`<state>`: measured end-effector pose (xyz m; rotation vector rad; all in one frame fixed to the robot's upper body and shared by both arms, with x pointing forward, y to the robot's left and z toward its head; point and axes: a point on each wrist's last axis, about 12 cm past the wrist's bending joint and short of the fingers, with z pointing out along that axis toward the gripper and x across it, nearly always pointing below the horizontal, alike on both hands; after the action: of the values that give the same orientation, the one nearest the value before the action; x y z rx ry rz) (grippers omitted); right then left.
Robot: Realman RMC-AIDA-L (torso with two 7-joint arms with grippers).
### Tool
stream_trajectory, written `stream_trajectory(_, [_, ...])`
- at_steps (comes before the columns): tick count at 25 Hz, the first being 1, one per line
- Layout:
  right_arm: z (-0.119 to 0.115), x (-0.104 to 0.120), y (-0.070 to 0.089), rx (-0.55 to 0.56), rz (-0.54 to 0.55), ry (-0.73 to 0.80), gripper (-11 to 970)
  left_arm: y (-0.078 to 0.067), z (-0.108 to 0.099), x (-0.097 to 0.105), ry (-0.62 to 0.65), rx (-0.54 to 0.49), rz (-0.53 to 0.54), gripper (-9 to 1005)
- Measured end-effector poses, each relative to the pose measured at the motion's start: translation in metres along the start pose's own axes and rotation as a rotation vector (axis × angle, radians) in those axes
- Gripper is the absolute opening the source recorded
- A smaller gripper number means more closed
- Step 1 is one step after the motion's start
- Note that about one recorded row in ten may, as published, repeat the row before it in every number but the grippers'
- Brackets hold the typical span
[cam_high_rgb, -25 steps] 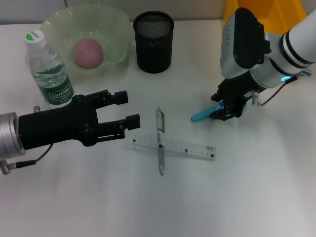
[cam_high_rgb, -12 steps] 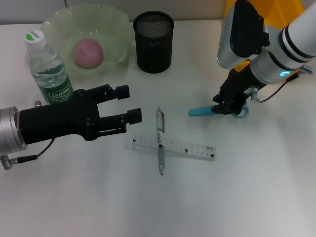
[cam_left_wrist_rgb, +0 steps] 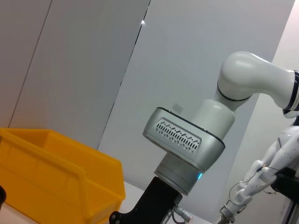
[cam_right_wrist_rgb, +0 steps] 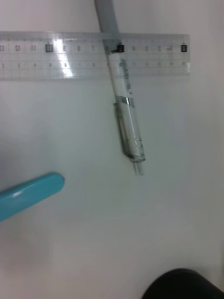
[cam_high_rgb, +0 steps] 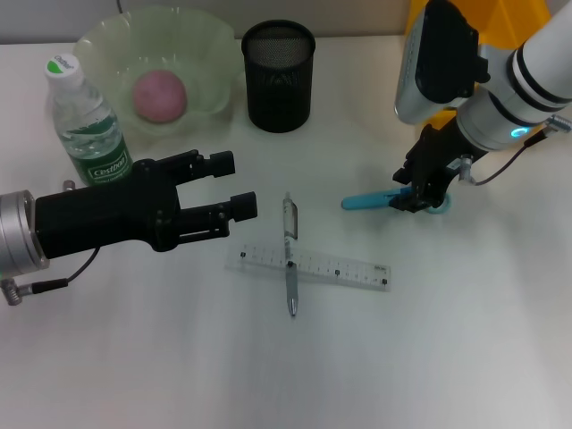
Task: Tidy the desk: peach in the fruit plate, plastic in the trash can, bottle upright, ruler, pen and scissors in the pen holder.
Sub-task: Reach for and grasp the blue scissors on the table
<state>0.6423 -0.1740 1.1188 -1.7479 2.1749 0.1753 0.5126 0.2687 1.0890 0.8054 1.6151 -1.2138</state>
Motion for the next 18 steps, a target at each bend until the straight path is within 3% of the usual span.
stream_trajectory(5, [0.0002,-0.0009,0.0006,0.006,-0.02,0.01,260,-0.0005,0.0,-0.0001,-0.001,0.004,-0.001,792])
stream_trajectory(12, [0.0013,-0.0019,0.0015,0.001,-0.025,0.011,581,-0.0011,-0.0004,0.0005,-0.003,0.006,-0.005,792])
stream_trajectory(18, [0.0018,-0.0022,0.0013,0.006,-0.026,0.01,537,-0.0015,-0.0003,0.0007,-0.004,0.007,-0.007,792])
